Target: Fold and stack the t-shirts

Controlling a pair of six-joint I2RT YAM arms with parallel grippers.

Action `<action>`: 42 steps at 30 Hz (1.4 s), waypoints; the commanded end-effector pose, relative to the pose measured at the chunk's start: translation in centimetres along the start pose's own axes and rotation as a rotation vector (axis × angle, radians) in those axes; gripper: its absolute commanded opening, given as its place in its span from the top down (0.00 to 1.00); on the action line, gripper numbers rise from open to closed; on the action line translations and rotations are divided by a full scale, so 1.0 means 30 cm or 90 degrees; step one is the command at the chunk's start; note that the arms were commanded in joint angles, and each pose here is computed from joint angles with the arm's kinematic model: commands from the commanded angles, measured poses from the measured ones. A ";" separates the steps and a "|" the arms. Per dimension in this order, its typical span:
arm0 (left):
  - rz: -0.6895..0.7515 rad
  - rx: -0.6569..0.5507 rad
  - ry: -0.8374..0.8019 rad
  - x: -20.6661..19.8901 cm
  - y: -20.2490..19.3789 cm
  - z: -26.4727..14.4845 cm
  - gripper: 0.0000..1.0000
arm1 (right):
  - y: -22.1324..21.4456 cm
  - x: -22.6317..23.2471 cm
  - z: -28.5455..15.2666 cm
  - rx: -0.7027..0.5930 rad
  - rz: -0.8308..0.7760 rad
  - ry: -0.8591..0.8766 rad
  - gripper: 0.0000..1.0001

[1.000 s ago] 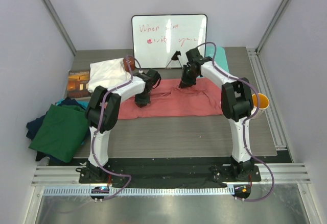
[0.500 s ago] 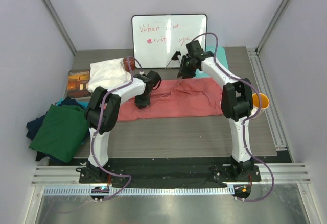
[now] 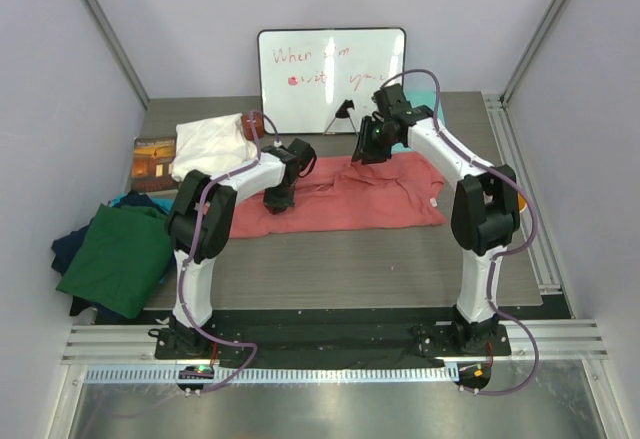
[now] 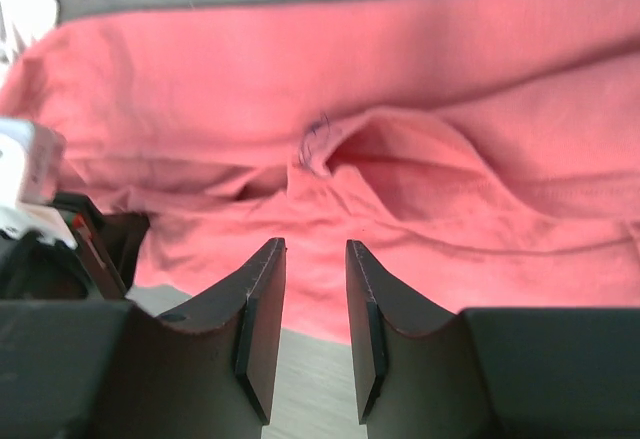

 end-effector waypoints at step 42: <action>0.038 0.089 -0.025 0.027 -0.197 -0.025 1.00 | 0.052 -0.152 0.236 -0.034 -0.088 -0.184 0.76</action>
Point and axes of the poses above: each gripper's point midway between its finger pads, its own z axis out along the fingers, its own x axis along the line the jaws close on, y = z × x, the point moved 2 cm from there along -z, back along the fingers, and after that the axes turned 5 degrees about -z, right-handed, at the moved point
